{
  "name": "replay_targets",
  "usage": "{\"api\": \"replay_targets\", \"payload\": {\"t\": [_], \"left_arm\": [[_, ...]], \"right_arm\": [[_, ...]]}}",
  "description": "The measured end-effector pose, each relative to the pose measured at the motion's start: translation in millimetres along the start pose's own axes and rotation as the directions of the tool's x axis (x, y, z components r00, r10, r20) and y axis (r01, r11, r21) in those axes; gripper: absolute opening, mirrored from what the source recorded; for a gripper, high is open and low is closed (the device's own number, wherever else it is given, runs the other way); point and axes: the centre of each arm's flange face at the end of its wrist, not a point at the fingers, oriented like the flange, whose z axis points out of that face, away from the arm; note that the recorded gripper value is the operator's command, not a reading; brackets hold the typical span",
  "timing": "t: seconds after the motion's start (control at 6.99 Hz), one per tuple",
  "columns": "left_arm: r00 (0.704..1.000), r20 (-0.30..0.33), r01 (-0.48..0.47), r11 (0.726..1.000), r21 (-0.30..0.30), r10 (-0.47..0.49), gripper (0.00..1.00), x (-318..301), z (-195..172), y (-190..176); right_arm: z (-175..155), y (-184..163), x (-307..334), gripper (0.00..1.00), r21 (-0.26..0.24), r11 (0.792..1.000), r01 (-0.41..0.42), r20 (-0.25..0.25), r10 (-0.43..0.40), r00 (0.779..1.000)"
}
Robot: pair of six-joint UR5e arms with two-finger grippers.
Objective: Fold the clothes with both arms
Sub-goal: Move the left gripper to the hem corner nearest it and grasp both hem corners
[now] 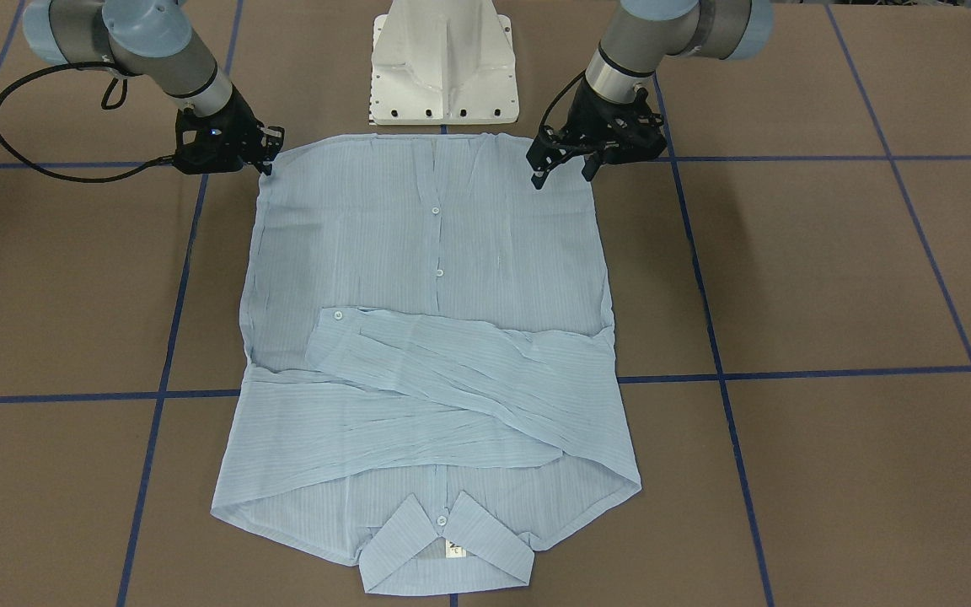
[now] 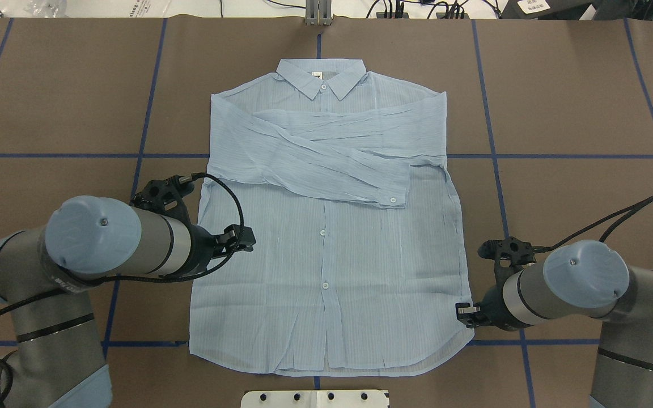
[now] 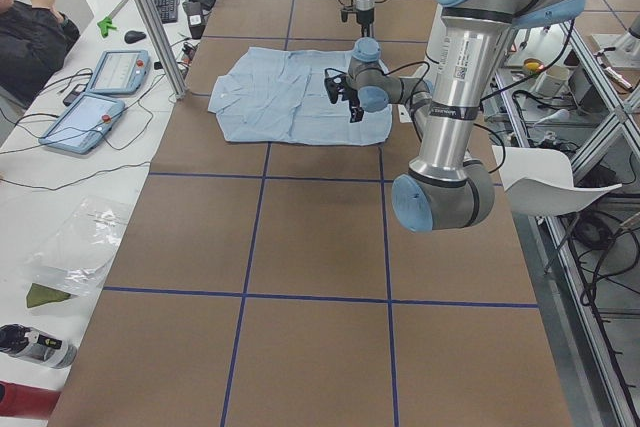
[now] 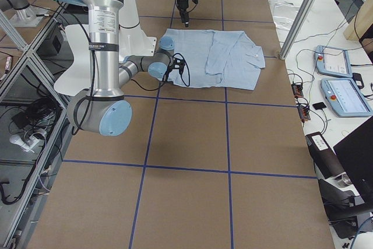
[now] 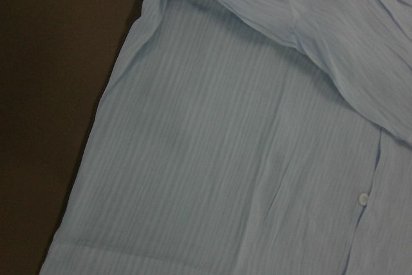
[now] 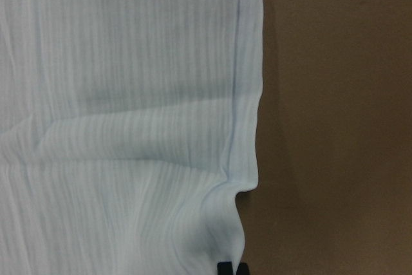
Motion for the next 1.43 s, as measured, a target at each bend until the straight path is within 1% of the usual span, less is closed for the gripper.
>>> {"api": "replay_targets", "payload": {"t": [0.29,0.57,0.72,1.14,1.29,1.43], "left_arm": [[1.0,0.005,0.013,1.0,-0.02,-0.013,0.95,-42,14,23],[0.999,0.047,0.024,0.999,-0.023,-0.023,0.9,-58,28,41],[0.997,0.07,0.032,0.999,-0.023,-0.03,0.83,-61,33,46],[0.994,0.105,0.036,0.999,-0.029,-0.033,0.65,-61,41,56],[0.993,0.115,0.036,0.999,-0.029,-0.032,0.62,-57,42,59],[0.992,0.123,0.036,0.999,-0.03,-0.032,0.6,-54,43,61]], "right_arm": [[-3,0,-2,0.0,0.004,1.0,0.001,0.007,-0.001,1.0],[-8,-1,-4,0.0,0.007,1.0,0.001,0.016,-0.001,1.0],[-11,-1,-4,0.0,0.007,1.0,0.001,0.021,-0.001,1.0],[-13,-2,-4,0.0,0.006,1.0,-0.001,0.023,0.001,1.0],[-13,-2,-3,0.0,0.006,1.0,-0.002,0.022,0.002,1.0],[-14,-3,-2,0.0,0.006,1.0,-0.003,0.022,0.003,1.0]]}}
